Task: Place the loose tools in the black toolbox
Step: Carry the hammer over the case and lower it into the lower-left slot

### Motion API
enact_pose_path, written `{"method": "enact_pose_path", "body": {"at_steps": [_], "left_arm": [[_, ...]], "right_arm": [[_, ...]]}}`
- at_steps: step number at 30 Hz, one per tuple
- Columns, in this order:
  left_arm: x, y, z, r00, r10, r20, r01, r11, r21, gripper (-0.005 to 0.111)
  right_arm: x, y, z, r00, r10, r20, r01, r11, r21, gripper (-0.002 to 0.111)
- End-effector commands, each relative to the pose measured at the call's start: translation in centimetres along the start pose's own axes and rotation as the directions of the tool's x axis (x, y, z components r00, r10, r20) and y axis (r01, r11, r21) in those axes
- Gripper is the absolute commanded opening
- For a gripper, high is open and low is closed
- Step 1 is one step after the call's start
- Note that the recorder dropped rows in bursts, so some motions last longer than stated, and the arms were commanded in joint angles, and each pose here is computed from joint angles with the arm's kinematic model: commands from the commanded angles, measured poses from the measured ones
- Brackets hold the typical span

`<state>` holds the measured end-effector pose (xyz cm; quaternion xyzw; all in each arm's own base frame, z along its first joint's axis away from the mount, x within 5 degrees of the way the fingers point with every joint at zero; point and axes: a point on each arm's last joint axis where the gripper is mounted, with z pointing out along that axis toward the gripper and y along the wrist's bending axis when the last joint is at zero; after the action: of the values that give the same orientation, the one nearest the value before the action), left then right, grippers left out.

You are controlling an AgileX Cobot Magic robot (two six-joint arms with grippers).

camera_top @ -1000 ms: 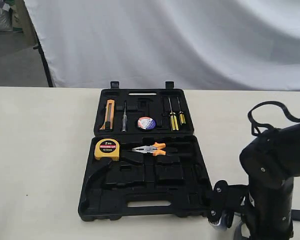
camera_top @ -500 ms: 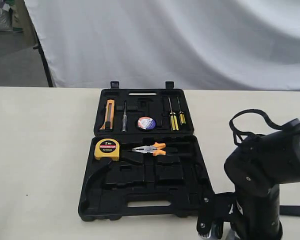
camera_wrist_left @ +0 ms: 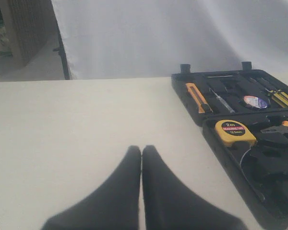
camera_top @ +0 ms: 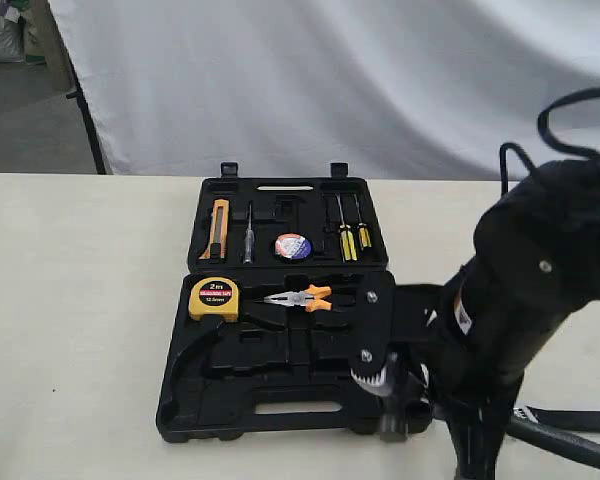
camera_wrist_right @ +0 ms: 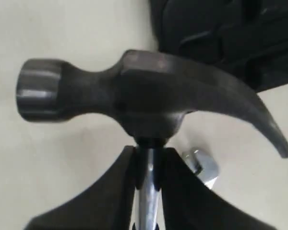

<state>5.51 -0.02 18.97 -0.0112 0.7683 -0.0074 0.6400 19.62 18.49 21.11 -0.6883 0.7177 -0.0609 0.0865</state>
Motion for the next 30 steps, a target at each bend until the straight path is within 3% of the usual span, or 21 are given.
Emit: {"method": "enact_pose_path", "body": {"at_steps": [1,4,9,16,22,30], "left_arm": [[0.1,0.0,0.0,1.0,-0.007,0.0,0.007,1.0,0.006,0.001],[0.1,0.0,0.0,1.0,-0.007,0.0,0.007,1.0,0.006,0.001],[0.1,0.0,0.0,1.0,-0.007,0.0,0.007,1.0,0.006,0.001],[0.1,0.0,0.0,1.0,-0.007,0.0,0.007,1.0,0.006,0.001],[0.1,0.0,0.0,1.0,-0.007,0.0,0.007,1.0,0.006,0.001],[0.1,0.0,0.0,1.0,-0.003,0.0,0.003,1.0,0.005,0.001]], "right_arm": [[-2.3,-1.4,-2.1,0.982,-0.057,0.179,0.044,0.996,0.076,0.0],[-4.1,-2.6,-1.7,0.962,-0.109,0.249,0.082,0.99,0.117,0.0],[-7.1,-4.7,0.5,0.945,-0.215,0.247,0.19,0.975,0.119,0.0],[-11.5,-7.0,4.1,0.934,-0.287,0.212,0.296,0.955,-0.008,0.0],[-14.6,-6.8,4.8,0.905,-0.351,0.238,0.367,0.93,-0.021,0.0],[-17.8,-4.4,5.7,0.875,-0.41,0.256,0.43,0.902,-0.025,0.0]]}}
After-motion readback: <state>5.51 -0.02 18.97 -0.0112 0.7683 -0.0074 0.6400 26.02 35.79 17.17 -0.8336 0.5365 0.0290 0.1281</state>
